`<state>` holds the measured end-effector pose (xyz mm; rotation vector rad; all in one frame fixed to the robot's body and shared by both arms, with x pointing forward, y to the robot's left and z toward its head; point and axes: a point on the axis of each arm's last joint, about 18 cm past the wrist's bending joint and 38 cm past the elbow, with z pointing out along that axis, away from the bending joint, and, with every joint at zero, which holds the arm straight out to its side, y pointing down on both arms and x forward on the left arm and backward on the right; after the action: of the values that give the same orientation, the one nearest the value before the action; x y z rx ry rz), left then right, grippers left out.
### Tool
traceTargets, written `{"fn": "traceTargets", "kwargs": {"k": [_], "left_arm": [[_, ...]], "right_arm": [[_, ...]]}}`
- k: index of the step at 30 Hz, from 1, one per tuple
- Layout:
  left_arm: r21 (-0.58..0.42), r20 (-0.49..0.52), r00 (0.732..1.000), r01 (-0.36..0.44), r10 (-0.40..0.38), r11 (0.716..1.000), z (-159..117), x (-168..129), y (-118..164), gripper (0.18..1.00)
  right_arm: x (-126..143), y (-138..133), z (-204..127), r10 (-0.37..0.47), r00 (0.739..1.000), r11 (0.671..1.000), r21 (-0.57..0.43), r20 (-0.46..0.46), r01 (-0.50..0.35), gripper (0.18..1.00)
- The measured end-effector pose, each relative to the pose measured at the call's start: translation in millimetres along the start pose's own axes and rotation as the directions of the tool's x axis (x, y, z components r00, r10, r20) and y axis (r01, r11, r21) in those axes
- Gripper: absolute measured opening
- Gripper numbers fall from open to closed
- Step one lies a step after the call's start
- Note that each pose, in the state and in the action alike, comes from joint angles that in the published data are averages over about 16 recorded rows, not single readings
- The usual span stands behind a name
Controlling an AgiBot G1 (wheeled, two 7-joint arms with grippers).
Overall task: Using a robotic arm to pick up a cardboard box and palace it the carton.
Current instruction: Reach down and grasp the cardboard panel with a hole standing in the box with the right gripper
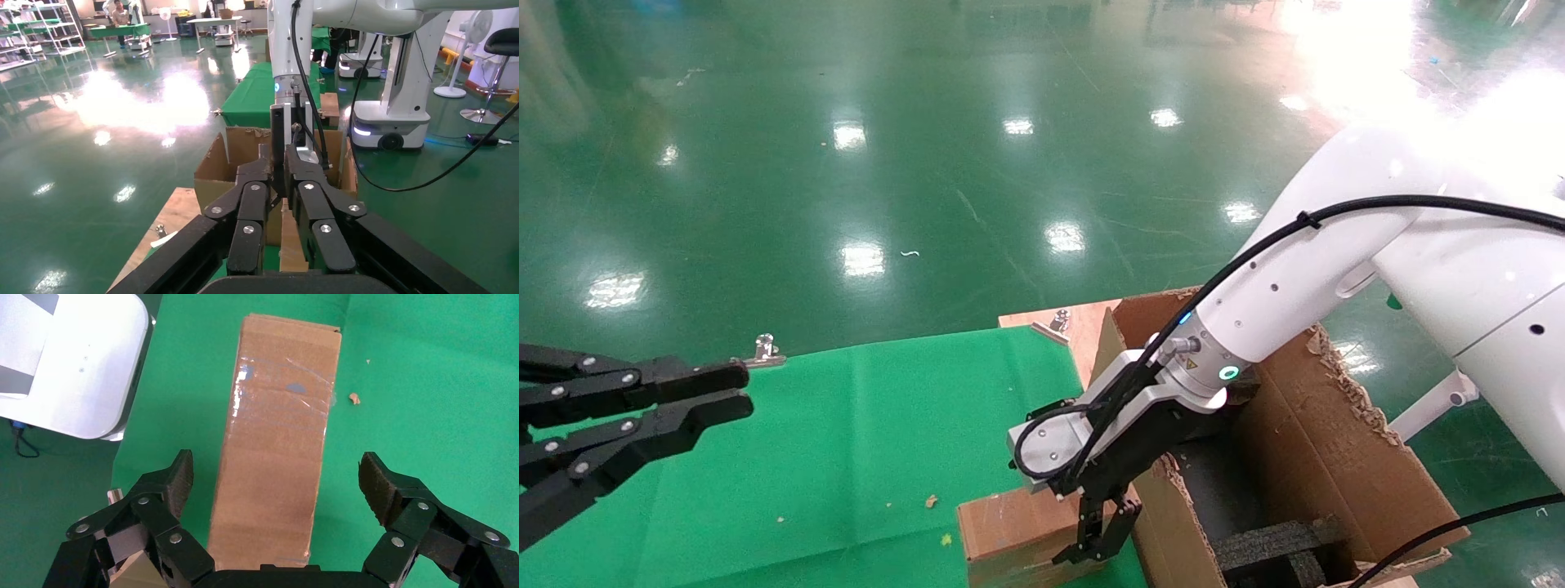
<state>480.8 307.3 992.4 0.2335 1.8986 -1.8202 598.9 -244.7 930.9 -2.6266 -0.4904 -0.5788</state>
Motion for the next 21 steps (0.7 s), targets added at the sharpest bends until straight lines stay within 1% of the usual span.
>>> {"fn": "traceTargets", "kwargs": {"k": [3, 9, 12, 15, 17, 21], "left_arm": [[0.000, 0.000, 1.000, 0.000, 0.000, 1.000, 0.0, 0.0, 0.0, 0.246], [0.000, 0.000, 1.000, 0.000, 0.000, 1.000, 0.0, 0.0, 0.0, 0.316], [0.000, 0.000, 1.000, 0.000, 0.000, 1.000, 0.0, 0.0, 0.0, 0.372], [0.000, 0.000, 1.000, 0.000, 0.000, 1.000, 0.0, 0.0, -0.1, 0.420], [0.000, 0.000, 1.000, 0.000, 0.000, 1.000, 0.0, 0.0, -0.1, 0.468], [0.000, 0.000, 1.000, 0.000, 0.000, 1.000, 0.0, 0.0, -0.1, 0.561]], "right_arm": [[0.2, 0.0, 0.0, 0.000, 1.000, 1.000, 0.000, 0.001, 0.000, 0.988], [-0.3, -0.3, 0.0, 0.000, 1.000, 1.000, 0.004, -0.001, 0.000, 0.948], [-0.5, -0.4, 0.1, -0.001, 1.000, 1.000, 0.005, -0.002, 0.001, 0.924], [-0.7, -0.4, 0.1, -0.001, 1.000, 1.000, 0.006, -0.002, 0.001, 0.879], [-0.8, -0.5, 0.1, -0.001, 1.000, 1.000, 0.007, -0.002, 0.001, 0.851], [-0.9, -0.5, 0.1, -0.001, 1.000, 1.000, 0.008, -0.003, 0.002, 0.767]]}}
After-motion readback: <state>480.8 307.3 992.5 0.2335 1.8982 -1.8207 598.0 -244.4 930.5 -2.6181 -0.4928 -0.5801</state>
